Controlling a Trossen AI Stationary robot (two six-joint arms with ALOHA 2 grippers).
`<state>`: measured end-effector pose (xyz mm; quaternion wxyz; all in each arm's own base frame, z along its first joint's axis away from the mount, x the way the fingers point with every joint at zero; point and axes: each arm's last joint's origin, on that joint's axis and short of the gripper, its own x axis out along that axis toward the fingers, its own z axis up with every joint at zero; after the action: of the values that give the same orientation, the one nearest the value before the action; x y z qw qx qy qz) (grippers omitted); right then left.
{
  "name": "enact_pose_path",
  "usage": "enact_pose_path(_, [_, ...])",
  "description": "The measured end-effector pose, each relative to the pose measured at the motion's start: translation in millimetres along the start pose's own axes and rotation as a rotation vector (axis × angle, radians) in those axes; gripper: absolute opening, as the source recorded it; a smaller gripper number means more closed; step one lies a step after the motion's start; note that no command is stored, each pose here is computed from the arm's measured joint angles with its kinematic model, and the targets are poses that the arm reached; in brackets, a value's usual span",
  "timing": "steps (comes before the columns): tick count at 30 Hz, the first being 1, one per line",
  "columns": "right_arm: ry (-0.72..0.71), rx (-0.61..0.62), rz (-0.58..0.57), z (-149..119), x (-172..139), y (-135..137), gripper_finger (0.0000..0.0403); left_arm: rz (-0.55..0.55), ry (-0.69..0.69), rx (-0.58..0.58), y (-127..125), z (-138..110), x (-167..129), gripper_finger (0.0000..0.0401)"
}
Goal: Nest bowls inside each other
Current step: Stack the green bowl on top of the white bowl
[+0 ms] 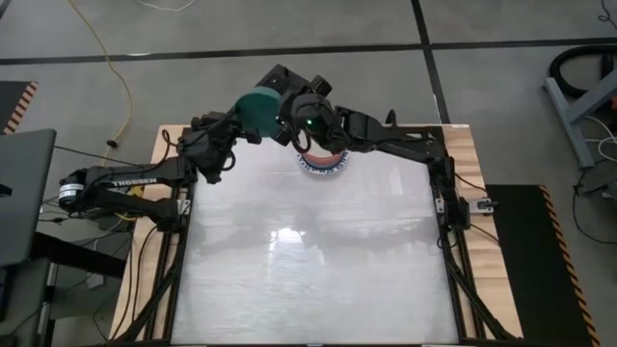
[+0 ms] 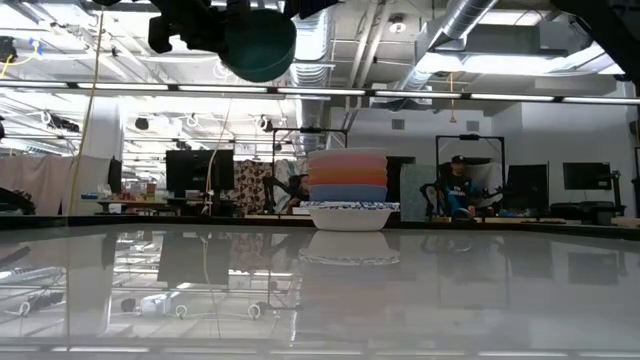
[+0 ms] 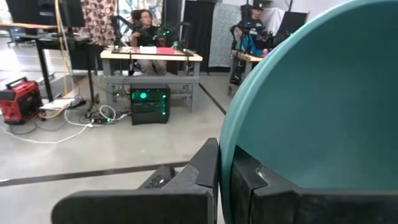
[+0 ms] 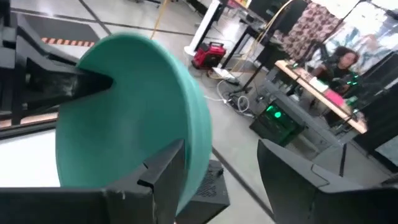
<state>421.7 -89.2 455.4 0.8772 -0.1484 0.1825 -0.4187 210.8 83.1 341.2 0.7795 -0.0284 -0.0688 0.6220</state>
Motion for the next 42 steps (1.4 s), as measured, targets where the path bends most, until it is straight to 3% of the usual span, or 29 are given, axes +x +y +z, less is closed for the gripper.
enact_pose_path(5, [0.027, 0.082, 0.046, -6, 8, -5, 0.0221, -0.008, 0.0, -0.004, 0, 0, 0, 0.0])
enact_pose_path(15, [0.071, 0.132, 0.033, -13, 17, -16, 0.0208, -0.064, -0.045, -0.044, -8, 2, 2, 0.0])
enact_pose_path(18, [0.084, 0.125, 0.036, -14, 17, -15, 0.0163, -0.065, -0.039, -0.036, -9, 0, 1, 0.0])
enact_pose_path(24, [0.141, 0.118, 0.045, -21, 19, -17, 0.0025, -0.108, -0.041, -0.048, -14, -3, 3, 0.0001])
enact_pose_path(28, [0.156, 0.114, 0.02, -23, 19, -17, 0.0016, -0.174, -0.039, -0.04, -18, -6, 4, 0.001])
enact_pose_path(34, [0.215, 0.153, 0.055, -31, 23, -24, 0.0006, -0.255, -0.042, -0.017, -21, -7, 4, 0.0076])
enact_pose_path(38, [0.302, 0.288, 0.222, -42, 35, -36, 0.0005, -0.34, -0.064, -0.02, -20, -1, 1, 0.0138])
enact_pose_path(42, [0.377, 0.349, 0.28, -53, 44, -46, 0.0005, -0.444, -0.084, 0.019, -21, 2, -2, 0.0198])
